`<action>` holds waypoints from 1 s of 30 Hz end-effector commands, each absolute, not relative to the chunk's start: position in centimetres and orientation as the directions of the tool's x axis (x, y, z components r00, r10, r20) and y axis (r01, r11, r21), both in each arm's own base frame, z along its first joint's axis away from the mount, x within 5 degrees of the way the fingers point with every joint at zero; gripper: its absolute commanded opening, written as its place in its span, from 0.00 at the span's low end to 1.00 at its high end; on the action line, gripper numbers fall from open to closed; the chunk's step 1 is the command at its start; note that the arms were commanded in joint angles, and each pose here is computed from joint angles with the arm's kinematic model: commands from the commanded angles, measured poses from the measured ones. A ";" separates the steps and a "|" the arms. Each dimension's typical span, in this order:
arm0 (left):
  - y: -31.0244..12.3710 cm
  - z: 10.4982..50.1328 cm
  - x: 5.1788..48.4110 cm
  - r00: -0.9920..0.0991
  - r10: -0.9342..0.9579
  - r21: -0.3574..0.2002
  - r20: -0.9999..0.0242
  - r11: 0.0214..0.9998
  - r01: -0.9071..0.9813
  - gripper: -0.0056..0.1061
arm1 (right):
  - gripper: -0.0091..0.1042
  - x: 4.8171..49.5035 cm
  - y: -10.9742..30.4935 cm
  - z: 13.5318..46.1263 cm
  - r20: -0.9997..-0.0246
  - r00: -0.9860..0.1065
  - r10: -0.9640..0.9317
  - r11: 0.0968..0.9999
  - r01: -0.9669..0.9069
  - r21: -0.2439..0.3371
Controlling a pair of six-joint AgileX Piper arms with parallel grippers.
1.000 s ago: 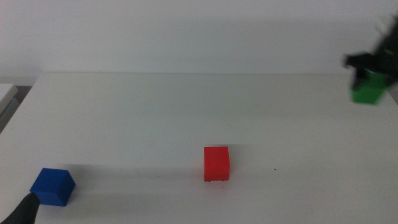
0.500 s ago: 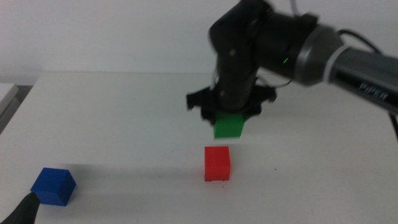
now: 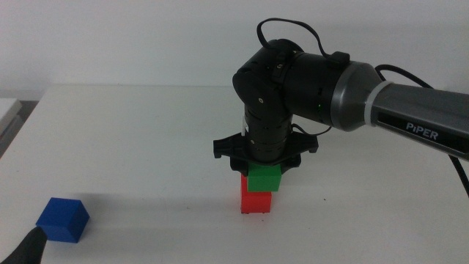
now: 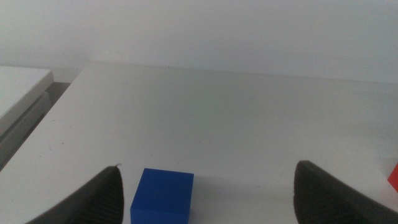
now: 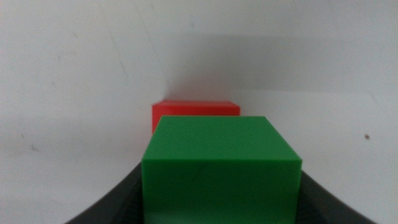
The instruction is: Stack red cubes first, then green, then blue cubes in a specific spot.
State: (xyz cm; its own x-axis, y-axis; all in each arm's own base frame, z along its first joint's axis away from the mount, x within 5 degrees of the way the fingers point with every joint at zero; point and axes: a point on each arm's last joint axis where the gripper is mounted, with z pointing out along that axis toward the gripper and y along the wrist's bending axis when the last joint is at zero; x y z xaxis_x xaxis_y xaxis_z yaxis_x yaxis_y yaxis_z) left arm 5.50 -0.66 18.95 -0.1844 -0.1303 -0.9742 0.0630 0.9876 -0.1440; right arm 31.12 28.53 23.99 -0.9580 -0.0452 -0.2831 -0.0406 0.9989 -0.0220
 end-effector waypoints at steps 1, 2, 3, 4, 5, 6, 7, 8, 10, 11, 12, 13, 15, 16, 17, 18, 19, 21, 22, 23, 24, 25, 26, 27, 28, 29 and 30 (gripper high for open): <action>-0.6 19.1 5.5 -0.171 -0.136 -0.148 -0.976 0.987 0.061 0.89 | 0.20 31.2 28.6 24.1 -0.306 -0.951 -0.045 0.999 -0.044 -0.011; -0.6 19.1 5.5 -0.171 -0.136 -0.148 -0.976 0.987 0.061 0.89 | 0.20 31.3 28.6 24.0 -0.309 -0.950 -0.046 0.999 -0.046 -0.009; -0.6 19.1 5.5 -0.171 -0.136 -0.148 -0.976 0.987 0.061 0.89 | 0.20 31.4 28.7 23.9 -0.311 -0.949 -0.047 0.999 -0.047 -0.007; -0.6 19.1 5.5 -0.171 -0.136 -0.148 -0.976 0.987 0.061 0.89 | 0.20 31.4 28.8 23.6 -0.310 -0.949 -0.048 0.999 -0.048 -0.008; -0.6 19.1 5.5 -0.171 -0.134 -0.146 -0.976 0.987 0.061 0.89 | 0.20 31.5 28.8 23.5 -0.308 -0.950 -0.049 0.999 -0.049 -0.009; -0.6 19.1 5.5 -0.171 -0.134 -0.146 -0.976 0.987 0.061 0.89 | 0.20 31.5 28.9 23.1 -0.304 -0.951 -0.049 0.999 -0.049 -0.009; -0.6 19.1 5.5 -0.171 -0.134 -0.146 -0.976 0.987 0.061 0.89 | 0.20 31.6 29.0 23.0 -0.302 -0.952 -0.049 0.999 -0.049 -0.008; -0.6 19.1 5.5 -0.171 -0.134 -0.146 -0.976 0.987 0.061 0.89 | 0.20 31.6 29.0 22.9 -0.301 -0.952 -0.050 0.999 -0.049 -0.010; -0.6 19.1 5.5 -0.171 -0.134 -0.146 -0.976 0.987 0.061 0.89 | 0.20 31.7 29.1 22.6 -0.302 -0.952 -0.052 0.999 -0.051 -0.011; -0.6 19.1 5.5 -0.171 -0.134 -0.146 -0.976 0.987 0.061 0.89 | 0.20 31.7 29.1 22.7 -0.304 -0.951 -0.052 0.999 -0.052 -0.009; -0.6 19.1 5.5 -0.171 -0.134 -0.146 -0.976 0.987 0.061 0.89 | 0.20 31.7 29.1 22.7 -0.305 -0.951 -0.052 0.999 -0.052 -0.007; -0.6 19.1 5.5 -0.171 -0.134 -0.146 -0.976 0.987 0.061 0.89 | 0.20 31.8 29.2 22.7 -0.310 -0.949 -0.052 0.999 -0.054 -0.003; -0.6 19.1 5.5 -0.171 -0.134 -0.146 -0.976 0.987 0.061 0.89 | 0.20 31.8 29.2 22.7 -0.312 -0.949 -0.052 0.999 -0.054 -0.001; -0.6 19.1 5.5 -0.171 -0.134 -0.146 -0.976 0.987 0.061 0.89 | 0.20 31.8 29.2 22.7 -0.312 -0.949 -0.052 0.999 -0.054 -0.001; -0.6 19.1 5.5 -0.171 -0.134 -0.146 -0.976 0.987 0.061 0.89 | 0.20 31.8 29.2 22.7 -0.314 -0.948 -0.052 0.998 -0.055 0.002; -0.6 19.1 5.5 -0.171 -0.134 -0.146 -0.976 0.987 0.061 0.89 | 0.20 31.8 29.2 22.7 -0.316 -0.947 -0.053 0.998 -0.056 0.001; -0.6 19.1 5.5 -0.171 -0.134 -0.146 -0.976 0.987 0.061 0.89 | 0.20 31.8 29.1 22.6 -0.311 -0.949 -0.053 0.998 -0.055 -0.004; -0.6 19.1 5.5 -0.171 -0.132 -0.144 -0.976 0.988 0.061 0.89 | 0.20 31.7 29.1 22.6 -0.306 -0.951 -0.041 0.999 -0.041 -0.004; -0.6 19.1 5.5 -0.171 -0.132 -0.144 -0.976 0.988 0.061 0.89 | 0.20 31.7 29.1 22.6 -0.305 -0.952 -0.038 0.999 -0.038 -0.005; -0.6 19.1 5.5 -0.171 -0.132 -0.144 -0.976 0.988 0.061 0.89 | 0.20 31.7 29.1 22.6 -0.304 -0.952 -0.038 0.999 -0.038 -0.007; -0.6 19.1 5.5 -0.171 -0.132 -0.144 -0.976 0.988 0.061 0.89 | 0.20 31.7 29.0 22.5 -0.300 -0.953 -0.038 0.999 -0.036 -0.011; -0.6 19.1 5.5 -0.171 -0.132 -0.144 -0.976 0.988 0.061 0.89 | 0.20 31.6 29.0 22.5 -0.298 -0.954 -0.038 0.999 -0.036 -0.012; -0.6 19.1 5.5 -0.171 -0.132 -0.144 -0.976 0.988 0.061 0.89 | 0.20 31.6 29.0 22.5 -0.296 -0.955 -0.038 0.999 -0.035 -0.015; -0.6 19.1 5.5 -0.171 -0.132 -0.144 -0.976 0.988 0.061 0.89 | 0.20 31.6 29.0 22.5 -0.296 -0.955 -0.038 0.999 -0.035 -0.015; -0.6 19.1 5.5 -0.171 -0.132 -0.144 -0.976 0.988 0.061 0.89 | 0.20 31.6 29.0 22.5 -0.296 -0.955 -0.038 0.999 -0.035 -0.015; -0.6 19.1 5.5 -0.171 -0.132 -0.144 -0.976 0.988 0.061 0.89 | 0.20 31.6 29.0 22.5 -0.296 -0.955 -0.038 0.999 -0.035 -0.015; -0.6 19.1 5.5 -0.171 -0.132 -0.144 -0.976 0.988 0.061 0.89 | 0.20 31.6 29.0 22.5 -0.296 -0.955 -0.038 0.999 -0.035 -0.015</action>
State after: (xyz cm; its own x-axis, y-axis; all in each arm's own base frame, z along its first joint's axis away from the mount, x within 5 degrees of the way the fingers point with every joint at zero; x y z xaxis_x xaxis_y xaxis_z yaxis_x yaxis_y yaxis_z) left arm 5.50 -0.66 18.95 -0.1844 -0.1303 -0.9742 0.0630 0.9876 -0.1440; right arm 31.70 29.16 22.50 -0.9539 -0.0377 -0.2979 -0.0386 0.9993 -0.0029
